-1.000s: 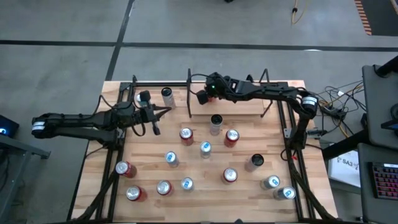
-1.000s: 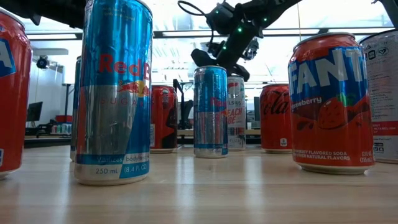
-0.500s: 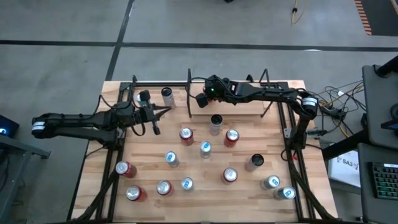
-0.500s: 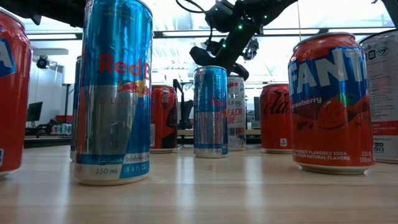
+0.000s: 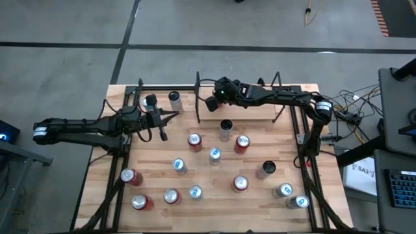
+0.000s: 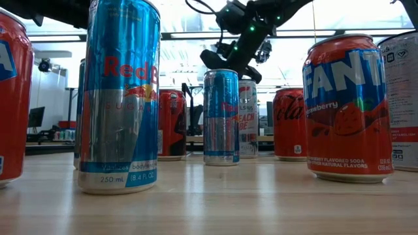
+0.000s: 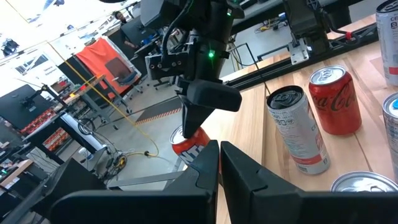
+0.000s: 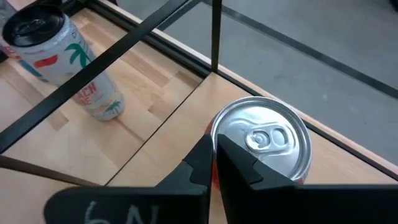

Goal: Place canned beverage on shelf
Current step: Put the orange soda can on the shelf

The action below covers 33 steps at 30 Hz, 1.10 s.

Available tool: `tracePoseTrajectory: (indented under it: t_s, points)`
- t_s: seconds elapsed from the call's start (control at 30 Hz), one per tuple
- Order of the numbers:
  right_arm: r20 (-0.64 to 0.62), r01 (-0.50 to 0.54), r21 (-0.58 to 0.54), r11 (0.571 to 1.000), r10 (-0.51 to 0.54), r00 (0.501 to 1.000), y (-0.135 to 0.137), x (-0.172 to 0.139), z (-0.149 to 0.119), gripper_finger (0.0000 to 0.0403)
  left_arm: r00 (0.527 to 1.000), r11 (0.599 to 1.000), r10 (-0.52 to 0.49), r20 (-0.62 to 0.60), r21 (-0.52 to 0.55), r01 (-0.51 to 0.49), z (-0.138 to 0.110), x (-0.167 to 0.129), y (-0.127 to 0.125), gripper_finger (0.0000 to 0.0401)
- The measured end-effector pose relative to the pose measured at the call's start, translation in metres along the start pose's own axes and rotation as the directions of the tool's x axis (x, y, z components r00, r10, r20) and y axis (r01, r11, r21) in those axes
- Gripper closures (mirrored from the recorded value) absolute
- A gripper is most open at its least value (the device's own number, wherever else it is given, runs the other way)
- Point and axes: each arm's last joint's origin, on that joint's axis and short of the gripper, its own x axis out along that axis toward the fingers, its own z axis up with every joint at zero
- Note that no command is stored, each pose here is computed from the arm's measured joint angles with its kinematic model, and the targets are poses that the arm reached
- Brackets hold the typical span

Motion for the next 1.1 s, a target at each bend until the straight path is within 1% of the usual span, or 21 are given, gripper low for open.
tracePoseTrajectory:
  t_s: [0.4, 0.57, 0.73, 0.87, 0.9, 1.1]
  points:
    - [0.067, -0.017, 0.009, 1.0, 0.017, 0.998, 0.003, -0.016, 0.026, 0.0394, 1.0, 1.0, -0.001, -0.001, 0.0, 0.001, 0.0, 0.0, 0.0, 0.0401]
    - [0.016, 0.029, 0.009, 1.0, -0.029, 0.999, -0.009, -0.019, 0.033, 0.0394, 1.0, 1.0, -0.001, -0.001, 0.0, 0.001, 0.0, 0.0, 0.0, 0.0401]
    - [-0.015, 0.106, 0.044, 0.993, -0.106, 0.994, -0.039, -0.01, 0.039, 0.0394, 1.0, 1.0, -0.001, -0.001, 0.0, 0.001, 0.0, 0.0, 0.0, 0.0401]
    - [-0.045, 0.156, 0.06, 0.986, -0.153, 0.987, -0.059, 0.003, 0.04, 0.0394, 1.0, 1.0, -0.001, -0.001, 0.0, 0.001, 0.0, 0.0, 0.0, 0.0401]
    - [-0.052, 0.159, 0.05, 0.986, -0.157, 0.986, -0.061, 0.007, 0.039, 0.0394, 1.0, 1.0, -0.001, -0.002, 0.0, 0.001, 0.0, 0.0, 0.0, 0.0401]
    - [-0.121, 0.101, 0.008, 0.995, -0.099, 0.988, -0.057, 0.03, 0.027, 0.0394, 1.0, 1.0, -0.001, -0.002, 0.001, 0.001, 0.0, 0.0, 0.0, 0.0401]
